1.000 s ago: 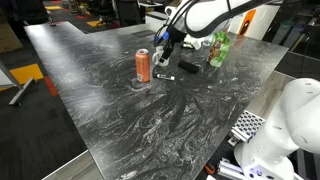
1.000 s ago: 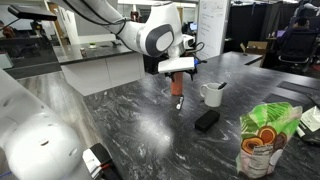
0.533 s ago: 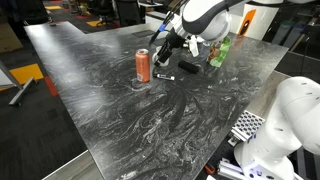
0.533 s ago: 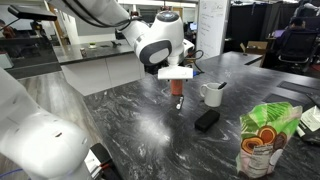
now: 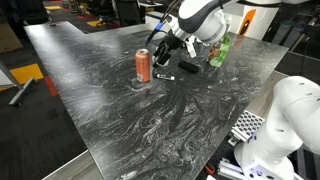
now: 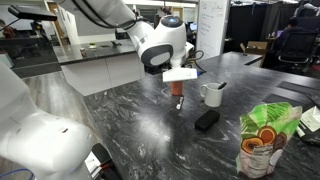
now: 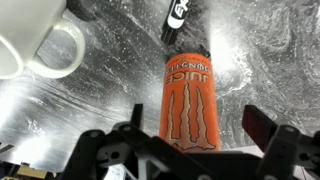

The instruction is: Move the orange can to the right.

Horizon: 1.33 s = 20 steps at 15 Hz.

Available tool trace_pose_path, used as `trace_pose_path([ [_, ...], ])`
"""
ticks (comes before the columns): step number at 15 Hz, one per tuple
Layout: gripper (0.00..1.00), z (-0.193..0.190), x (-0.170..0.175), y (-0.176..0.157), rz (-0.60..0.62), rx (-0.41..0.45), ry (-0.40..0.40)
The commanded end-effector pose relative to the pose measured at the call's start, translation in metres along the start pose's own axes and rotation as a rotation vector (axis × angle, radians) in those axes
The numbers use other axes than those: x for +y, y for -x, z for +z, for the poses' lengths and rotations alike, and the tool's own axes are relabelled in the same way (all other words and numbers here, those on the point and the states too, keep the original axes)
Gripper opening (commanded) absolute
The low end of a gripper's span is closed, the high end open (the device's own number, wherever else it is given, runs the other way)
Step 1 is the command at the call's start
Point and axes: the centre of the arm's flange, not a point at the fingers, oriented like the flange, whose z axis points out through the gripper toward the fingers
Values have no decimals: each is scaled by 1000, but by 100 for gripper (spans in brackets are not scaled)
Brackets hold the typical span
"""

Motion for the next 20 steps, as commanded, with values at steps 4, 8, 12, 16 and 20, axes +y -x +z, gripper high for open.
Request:
trace_pose_path([
  [4, 100, 52, 26, -23, -110, 89, -42],
  [8, 97, 71, 30, -33, -146, 115, -63],
  [12, 64, 81, 38, -33, -127, 101, -25],
  [16, 48, 84, 42, -37, -110, 100, -2],
  [20, 48, 78, 42, -38, -108, 99, 13],
])
